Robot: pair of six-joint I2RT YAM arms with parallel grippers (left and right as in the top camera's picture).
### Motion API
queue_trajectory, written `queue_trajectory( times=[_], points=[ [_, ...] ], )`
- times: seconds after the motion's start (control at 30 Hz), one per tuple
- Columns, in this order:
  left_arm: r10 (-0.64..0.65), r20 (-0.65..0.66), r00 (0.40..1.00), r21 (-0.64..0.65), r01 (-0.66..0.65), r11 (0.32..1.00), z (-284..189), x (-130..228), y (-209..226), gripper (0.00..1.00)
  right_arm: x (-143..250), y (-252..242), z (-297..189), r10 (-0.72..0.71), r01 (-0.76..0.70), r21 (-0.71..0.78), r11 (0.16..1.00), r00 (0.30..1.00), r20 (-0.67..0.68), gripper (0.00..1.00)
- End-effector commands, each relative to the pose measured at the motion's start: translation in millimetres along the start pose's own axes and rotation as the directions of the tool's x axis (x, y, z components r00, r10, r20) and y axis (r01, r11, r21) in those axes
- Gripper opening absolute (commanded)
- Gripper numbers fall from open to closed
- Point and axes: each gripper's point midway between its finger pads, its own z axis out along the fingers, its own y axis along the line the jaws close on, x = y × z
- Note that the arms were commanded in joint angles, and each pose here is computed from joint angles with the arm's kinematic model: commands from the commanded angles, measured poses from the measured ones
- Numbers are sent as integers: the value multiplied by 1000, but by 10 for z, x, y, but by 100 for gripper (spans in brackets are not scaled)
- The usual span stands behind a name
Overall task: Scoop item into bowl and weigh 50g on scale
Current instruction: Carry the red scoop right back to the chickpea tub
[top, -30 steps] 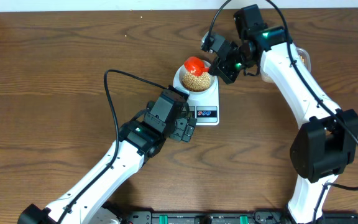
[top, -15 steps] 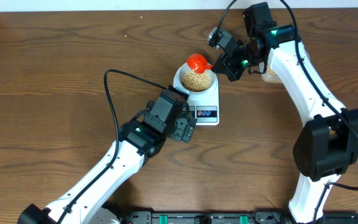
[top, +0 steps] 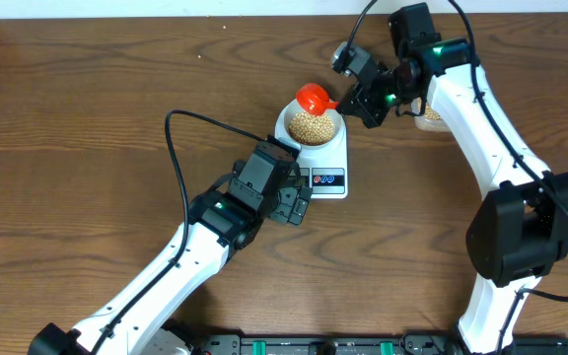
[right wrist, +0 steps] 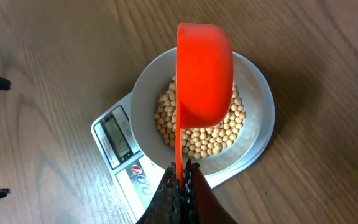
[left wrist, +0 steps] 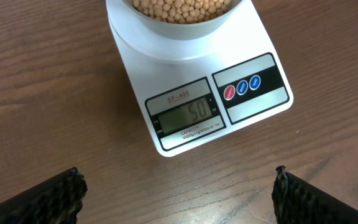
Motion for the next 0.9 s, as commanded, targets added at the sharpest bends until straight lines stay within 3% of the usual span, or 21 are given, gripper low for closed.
queue_trajectory(
  times=[0.0, 0.53, 0.87],
  points=[
    [-4, -11, 1000, -14, 4, 1000, 25, 44, 38, 98, -187, 37, -222, -7, 9, -14, 1000, 997, 82, 1],
    [-4, -11, 1000, -14, 4, 1000, 25, 44, 38, 98, -198, -63, -438, 53, -38, -83, 996, 983, 176, 1],
    [-4, -11, 1000, -14, 4, 1000, 26, 45, 38, 98, -180, -259, -714, 162, -138, -111, 984, 954, 252, 1]
  ],
)
